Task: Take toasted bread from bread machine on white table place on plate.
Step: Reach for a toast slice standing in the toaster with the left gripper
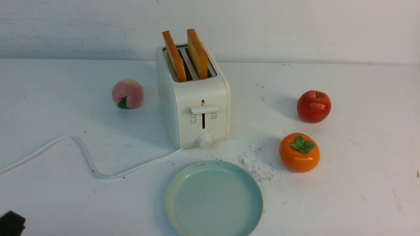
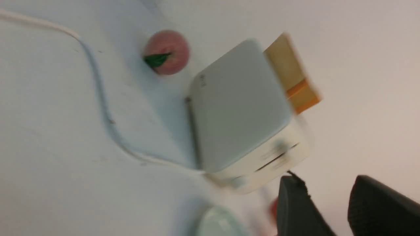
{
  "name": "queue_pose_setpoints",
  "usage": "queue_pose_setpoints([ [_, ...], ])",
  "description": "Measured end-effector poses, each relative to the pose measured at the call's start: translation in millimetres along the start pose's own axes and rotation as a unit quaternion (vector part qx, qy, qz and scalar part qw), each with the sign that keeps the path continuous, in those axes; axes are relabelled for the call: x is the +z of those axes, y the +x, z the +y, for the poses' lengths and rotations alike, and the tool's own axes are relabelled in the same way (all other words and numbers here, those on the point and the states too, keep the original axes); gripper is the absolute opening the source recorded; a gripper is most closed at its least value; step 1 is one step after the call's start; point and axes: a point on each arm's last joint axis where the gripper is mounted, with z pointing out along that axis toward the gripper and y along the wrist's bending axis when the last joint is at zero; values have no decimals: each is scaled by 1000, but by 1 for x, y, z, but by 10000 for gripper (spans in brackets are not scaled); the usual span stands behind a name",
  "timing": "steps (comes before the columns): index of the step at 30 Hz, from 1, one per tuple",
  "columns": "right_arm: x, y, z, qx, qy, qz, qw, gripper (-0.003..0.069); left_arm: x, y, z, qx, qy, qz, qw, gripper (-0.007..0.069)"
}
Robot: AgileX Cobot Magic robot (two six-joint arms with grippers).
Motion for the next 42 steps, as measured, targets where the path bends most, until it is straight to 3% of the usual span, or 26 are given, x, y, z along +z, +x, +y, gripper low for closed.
queue_pose_setpoints([
  [3,0,0,0,0,0,0,1000,240,0,-5,-4,-117,23,-25,993,239],
  [6,0,0,0,0,0,0,1000,240,0,-7,-4,-165,28,-32,985,239],
  [19,0,-1,-1,-9,3,-7,1000,240,0,-7,-4,-212,29,-35,976,239],
  [22,1,-3,2,74,-15,-28,997,240,0,-8,-4,-231,31,-40,972,239],
  [24,1,-7,6,193,-41,-44,979,240,-1,-9,-4,-239,34,-44,970,239],
  [25,0,-12,8,336,-71,-61,937,240,-1,-10,-4,-225,36,-48,973,235],
  [28,-2,-19,9,487,-103,-79,864,240,-1,-11,-5,-159,40,-58,985,190],
  [31,-3,-22,9,579,-123,-82,802,240,-2,-16,-18,-99,54,-62,992,84],
  [33,-3,-23,9,595,-127,-84,789,240,-5,-22,-33,-69,70,-63,993,5],
  [39,-6,-31,6,537,-123,-126,825,180,7,-33,-93,-31,52,22,998,-14],
  [40,-11,-42,5,503,-123,-154,841,131,15,-34,-111,-23,31,68,997,-14],
  [41,-12,-44,5,498,-123,-156,844,131,17,-34,-110,-24,25,71,997,-14],
  [42,-17,-58,4,453,-119,-181,865,79,28,-38,-133,-5,12,111,994,-14],
])
